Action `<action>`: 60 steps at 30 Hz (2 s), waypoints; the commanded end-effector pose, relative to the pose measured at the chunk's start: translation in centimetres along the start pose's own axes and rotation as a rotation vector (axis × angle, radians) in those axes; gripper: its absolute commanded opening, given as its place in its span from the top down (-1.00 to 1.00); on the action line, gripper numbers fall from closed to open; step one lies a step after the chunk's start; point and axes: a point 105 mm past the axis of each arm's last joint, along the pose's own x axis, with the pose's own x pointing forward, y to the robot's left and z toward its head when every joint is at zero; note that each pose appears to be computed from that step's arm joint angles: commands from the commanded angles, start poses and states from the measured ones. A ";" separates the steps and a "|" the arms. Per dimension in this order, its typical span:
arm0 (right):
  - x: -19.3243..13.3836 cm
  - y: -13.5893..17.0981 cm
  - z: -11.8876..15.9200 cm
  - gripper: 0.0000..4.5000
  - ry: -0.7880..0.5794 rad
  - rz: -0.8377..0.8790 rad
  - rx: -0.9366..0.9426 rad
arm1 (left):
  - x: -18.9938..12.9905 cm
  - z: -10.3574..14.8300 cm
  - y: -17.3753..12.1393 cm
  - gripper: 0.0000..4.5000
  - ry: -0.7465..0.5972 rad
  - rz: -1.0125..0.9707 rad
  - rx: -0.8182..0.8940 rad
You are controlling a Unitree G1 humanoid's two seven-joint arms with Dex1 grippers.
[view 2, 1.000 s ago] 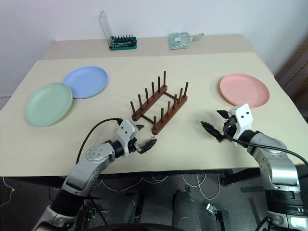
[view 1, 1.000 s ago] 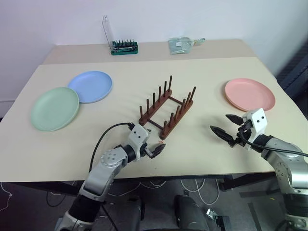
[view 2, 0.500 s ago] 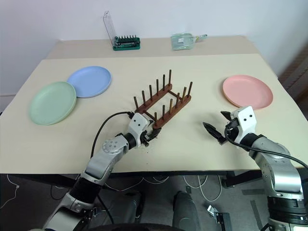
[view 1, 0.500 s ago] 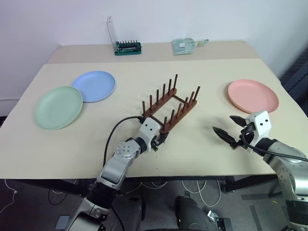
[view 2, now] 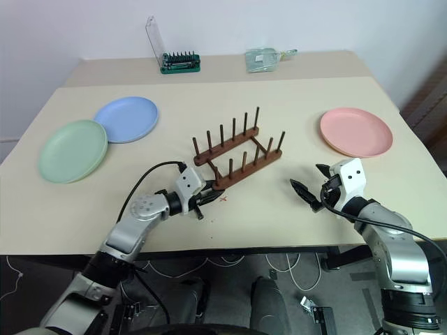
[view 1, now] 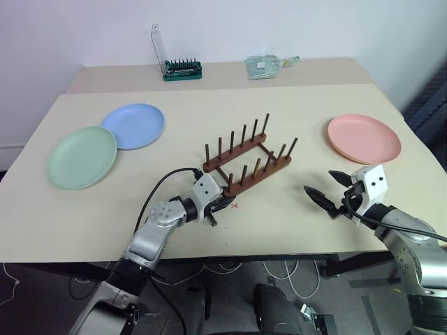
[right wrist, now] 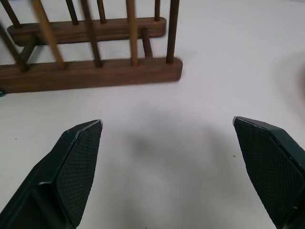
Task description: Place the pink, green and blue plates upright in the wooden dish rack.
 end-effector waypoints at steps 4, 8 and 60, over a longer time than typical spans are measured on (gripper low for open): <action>0.0 0.8 0.6 -1.00 -0.035 0.020 -0.029 | -0.8 0.1 1.2 0.67 -0.011 -0.187 0.105; -0.2 0.7 0.5 -1.00 -0.033 0.007 -0.031 | -0.5 0.6 2.5 0.67 -0.041 -0.192 0.070; 7.7 1.8 -1.3 1.00 0.105 -0.031 -0.259 | -1.2 -3.0 5.1 0.98 0.090 0.310 -0.058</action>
